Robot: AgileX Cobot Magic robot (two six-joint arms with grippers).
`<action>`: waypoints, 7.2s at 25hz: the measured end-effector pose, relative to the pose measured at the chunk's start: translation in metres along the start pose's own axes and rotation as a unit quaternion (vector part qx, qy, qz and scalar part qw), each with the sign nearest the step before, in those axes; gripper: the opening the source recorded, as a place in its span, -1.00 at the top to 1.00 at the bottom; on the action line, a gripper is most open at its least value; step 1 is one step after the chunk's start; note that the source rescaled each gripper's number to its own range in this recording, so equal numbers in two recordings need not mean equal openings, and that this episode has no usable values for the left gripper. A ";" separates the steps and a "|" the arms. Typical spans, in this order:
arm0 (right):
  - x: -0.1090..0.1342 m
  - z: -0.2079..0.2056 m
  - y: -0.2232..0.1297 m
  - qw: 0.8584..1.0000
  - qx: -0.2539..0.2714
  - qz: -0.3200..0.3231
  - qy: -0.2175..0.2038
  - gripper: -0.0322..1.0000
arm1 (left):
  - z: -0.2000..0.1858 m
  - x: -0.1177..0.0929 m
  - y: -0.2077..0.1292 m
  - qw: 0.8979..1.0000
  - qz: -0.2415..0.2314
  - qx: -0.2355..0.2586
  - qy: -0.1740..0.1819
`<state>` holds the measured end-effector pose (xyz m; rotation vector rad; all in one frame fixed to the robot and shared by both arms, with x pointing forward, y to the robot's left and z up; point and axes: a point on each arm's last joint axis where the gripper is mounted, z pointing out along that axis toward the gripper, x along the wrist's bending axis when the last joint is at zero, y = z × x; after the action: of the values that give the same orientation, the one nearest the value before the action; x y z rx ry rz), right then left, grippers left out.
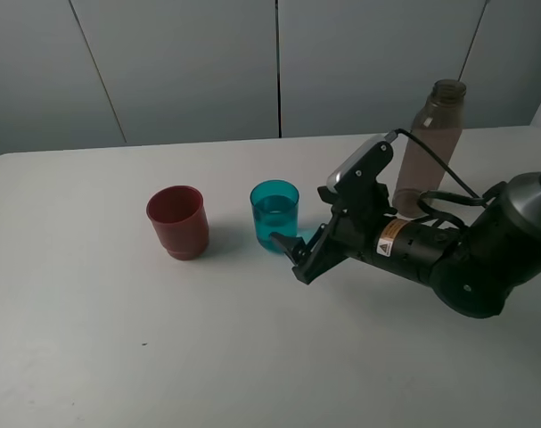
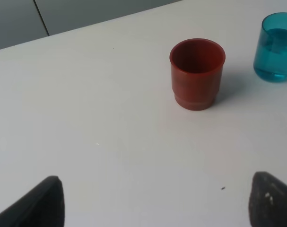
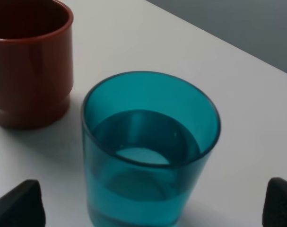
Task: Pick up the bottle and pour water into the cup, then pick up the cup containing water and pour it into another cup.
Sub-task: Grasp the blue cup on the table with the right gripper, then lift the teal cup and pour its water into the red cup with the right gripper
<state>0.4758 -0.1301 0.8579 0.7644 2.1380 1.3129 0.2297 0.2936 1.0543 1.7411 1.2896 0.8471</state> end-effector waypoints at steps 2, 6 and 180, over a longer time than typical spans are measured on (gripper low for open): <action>-0.007 0.003 0.000 1.000 0.009 -0.005 0.001 -1.00 | 0.000 0.000 0.000 1.000 0.000 0.000 0.000; -0.024 0.007 0.002 1.000 0.007 -0.011 0.002 -1.00 | 0.000 0.000 0.000 1.000 0.000 0.000 0.000; 0.013 0.086 0.107 0.969 0.160 -0.180 0.056 0.85 | 0.000 0.000 0.000 1.000 0.000 0.000 0.002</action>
<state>0.5462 -0.0279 0.9189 0.3957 2.4696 0.8524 0.2297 0.2940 1.0543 1.7401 1.2930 0.8497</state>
